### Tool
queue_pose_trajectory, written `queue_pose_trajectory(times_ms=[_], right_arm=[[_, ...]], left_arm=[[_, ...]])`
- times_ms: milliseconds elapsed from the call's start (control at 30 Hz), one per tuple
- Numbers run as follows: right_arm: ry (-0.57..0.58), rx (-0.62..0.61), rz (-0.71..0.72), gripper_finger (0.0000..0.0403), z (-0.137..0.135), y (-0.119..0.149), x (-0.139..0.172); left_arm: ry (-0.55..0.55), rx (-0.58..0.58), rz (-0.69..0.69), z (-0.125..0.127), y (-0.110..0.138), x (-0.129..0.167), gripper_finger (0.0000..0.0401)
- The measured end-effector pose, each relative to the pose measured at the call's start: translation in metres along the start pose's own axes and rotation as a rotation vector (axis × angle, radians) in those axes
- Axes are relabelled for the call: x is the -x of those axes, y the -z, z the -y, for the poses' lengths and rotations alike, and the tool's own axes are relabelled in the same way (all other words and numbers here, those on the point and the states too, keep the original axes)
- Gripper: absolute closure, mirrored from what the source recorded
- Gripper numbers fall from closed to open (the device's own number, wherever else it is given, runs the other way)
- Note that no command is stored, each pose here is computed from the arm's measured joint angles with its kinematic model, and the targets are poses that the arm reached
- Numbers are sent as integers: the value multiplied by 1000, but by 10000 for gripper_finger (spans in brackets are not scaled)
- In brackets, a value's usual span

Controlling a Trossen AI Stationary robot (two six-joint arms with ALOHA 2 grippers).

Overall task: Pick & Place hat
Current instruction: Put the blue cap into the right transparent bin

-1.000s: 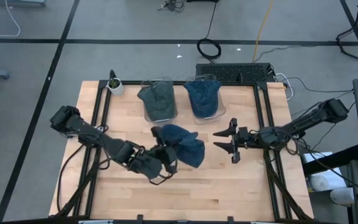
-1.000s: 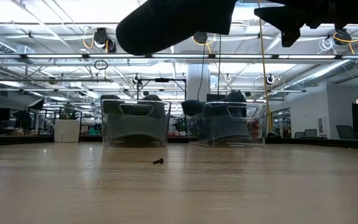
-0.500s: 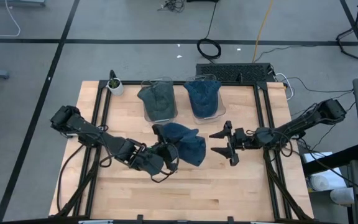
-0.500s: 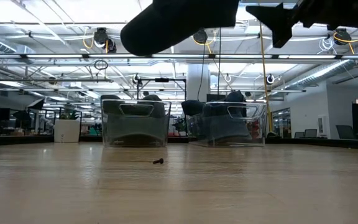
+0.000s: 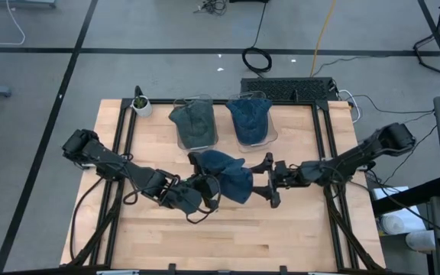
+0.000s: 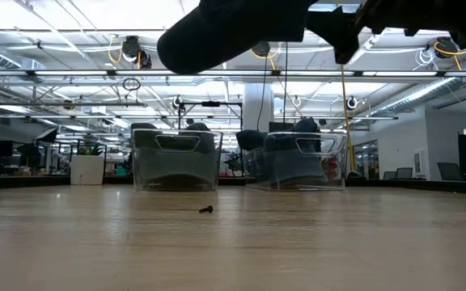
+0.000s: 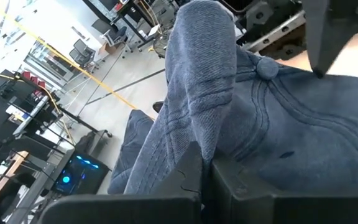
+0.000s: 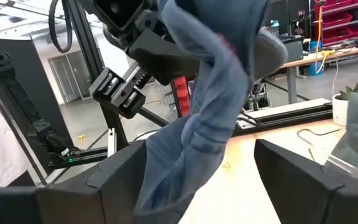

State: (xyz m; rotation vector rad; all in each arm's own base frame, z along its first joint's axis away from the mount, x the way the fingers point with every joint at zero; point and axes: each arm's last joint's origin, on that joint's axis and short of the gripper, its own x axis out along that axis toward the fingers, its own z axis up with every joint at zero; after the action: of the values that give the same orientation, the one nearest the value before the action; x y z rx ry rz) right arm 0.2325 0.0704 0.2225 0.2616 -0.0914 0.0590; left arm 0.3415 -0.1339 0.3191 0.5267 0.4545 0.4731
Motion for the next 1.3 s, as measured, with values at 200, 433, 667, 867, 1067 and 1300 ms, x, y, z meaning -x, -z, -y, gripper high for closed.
queue_pose_trajectory(times_ms=[200, 433, 667, 867, 1067, 1300], right_arm=[[4, 3, -9, 117, -5, 1, -18], [10, -20, 4, 124, -6, -3, -26], [12, -24, -3, 207, -6, -3, -26], [-2, 8, -8, 366, -8, -2, -26], [-30, 49, -22, 398, -13, -12, -17], [35, 88, -31, 400, -13, -38, 7]], left_arm=[[17, 6, 0, -1, 0, -2, 398], [19, 6, 0, -1, 0, -2, 398], [20, 12, -4, -1, 1, -2, 397], [12, 44, -7, -2, 1, -4, 387], [23, 130, -20, -3, 3, -6, 395], [128, 266, -8, -1, 2, -7, 348]])
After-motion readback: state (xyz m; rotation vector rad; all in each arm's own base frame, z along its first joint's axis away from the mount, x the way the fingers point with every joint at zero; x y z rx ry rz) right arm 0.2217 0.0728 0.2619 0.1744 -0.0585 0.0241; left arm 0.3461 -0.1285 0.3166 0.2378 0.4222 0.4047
